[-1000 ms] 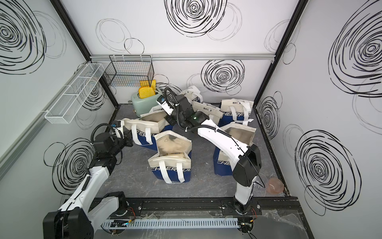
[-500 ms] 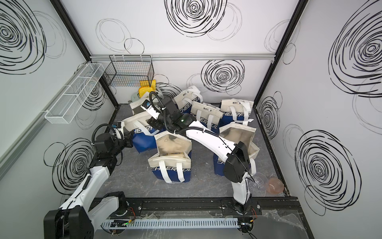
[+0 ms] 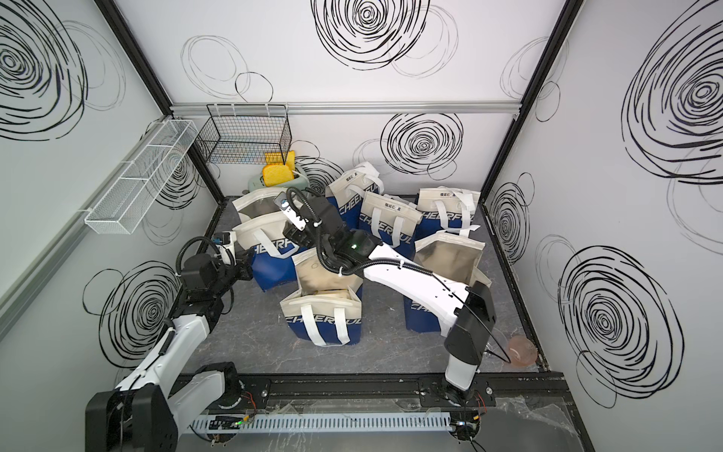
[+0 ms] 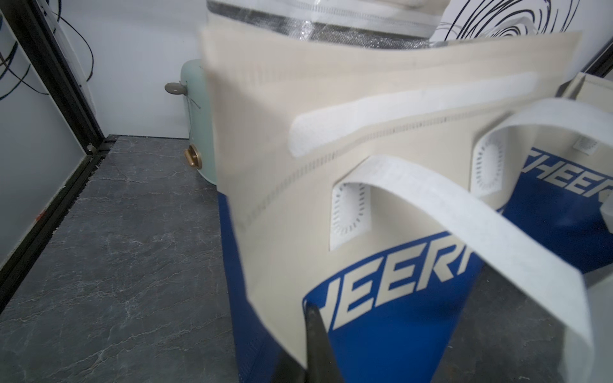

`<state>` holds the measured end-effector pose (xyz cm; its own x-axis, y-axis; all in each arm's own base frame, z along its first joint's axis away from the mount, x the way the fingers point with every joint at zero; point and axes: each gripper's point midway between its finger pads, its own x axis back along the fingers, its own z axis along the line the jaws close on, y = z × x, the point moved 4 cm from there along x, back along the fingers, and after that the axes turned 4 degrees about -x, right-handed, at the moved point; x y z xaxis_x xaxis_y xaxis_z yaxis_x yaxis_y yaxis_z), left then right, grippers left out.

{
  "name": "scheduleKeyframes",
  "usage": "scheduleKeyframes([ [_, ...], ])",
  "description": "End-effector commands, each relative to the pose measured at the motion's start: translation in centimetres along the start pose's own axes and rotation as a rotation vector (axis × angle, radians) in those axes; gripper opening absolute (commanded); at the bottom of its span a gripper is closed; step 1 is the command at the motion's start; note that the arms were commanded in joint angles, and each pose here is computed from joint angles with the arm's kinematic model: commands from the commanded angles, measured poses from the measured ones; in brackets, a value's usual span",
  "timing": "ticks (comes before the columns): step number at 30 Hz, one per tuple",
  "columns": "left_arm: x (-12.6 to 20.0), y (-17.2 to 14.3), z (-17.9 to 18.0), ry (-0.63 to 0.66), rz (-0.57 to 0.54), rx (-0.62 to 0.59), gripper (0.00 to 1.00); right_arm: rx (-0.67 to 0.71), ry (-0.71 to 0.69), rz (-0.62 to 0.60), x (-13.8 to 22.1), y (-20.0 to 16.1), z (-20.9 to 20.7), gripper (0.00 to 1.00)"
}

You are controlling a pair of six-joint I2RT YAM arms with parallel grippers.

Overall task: Open the takeout bag
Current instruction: Place the takeout bag at the center of the board.

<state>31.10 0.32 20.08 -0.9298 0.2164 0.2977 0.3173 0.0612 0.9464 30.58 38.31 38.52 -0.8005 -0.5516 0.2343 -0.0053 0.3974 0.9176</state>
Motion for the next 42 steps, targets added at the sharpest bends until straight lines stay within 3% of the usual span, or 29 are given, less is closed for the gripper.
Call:
scheduleKeyframes([
  [1, 0.0, -0.1, 0.2, 0.001, -0.013, -0.03, 0.01, -0.066, -0.179, -0.094, 3.4, 2.4, -4.1, 0.83],
  [4, 0.0, -0.1, -0.1, -0.016, -0.01, -0.032, 0.22, -0.09, -0.194, -0.087, 5.0, 1.7, -4.9, 0.83],
  [7, 0.2, -0.1, -0.5, -0.026, -0.005, -0.043, 0.29, -0.118, -0.212, -0.086, 6.5, 0.9, -5.6, 0.84],
  [18, 1.4, 0.1, -3.2, -0.068, 0.019, -0.113, 0.39, -0.195, -0.26, -0.107, 9.7, 0.1, -8.4, 0.84],
  [28, 3.4, 0.9, -3.7, -0.035, 0.023, -0.1, 0.52, -0.279, -0.306, -0.087, 10.8, -0.8, -11.6, 0.84],
  [33, 4.4, 1.5, -3.7, -0.011, 0.018, -0.075, 0.55, -0.371, -0.236, -0.003, 10.3, -2.5, -11.9, 0.83],
  [42, 5.4, 2.2, -4.0, 0.021, 0.031, -0.04, 0.78, -0.42, -0.115, 0.204, 12.1, -6.5, -11.1, 0.8],
])
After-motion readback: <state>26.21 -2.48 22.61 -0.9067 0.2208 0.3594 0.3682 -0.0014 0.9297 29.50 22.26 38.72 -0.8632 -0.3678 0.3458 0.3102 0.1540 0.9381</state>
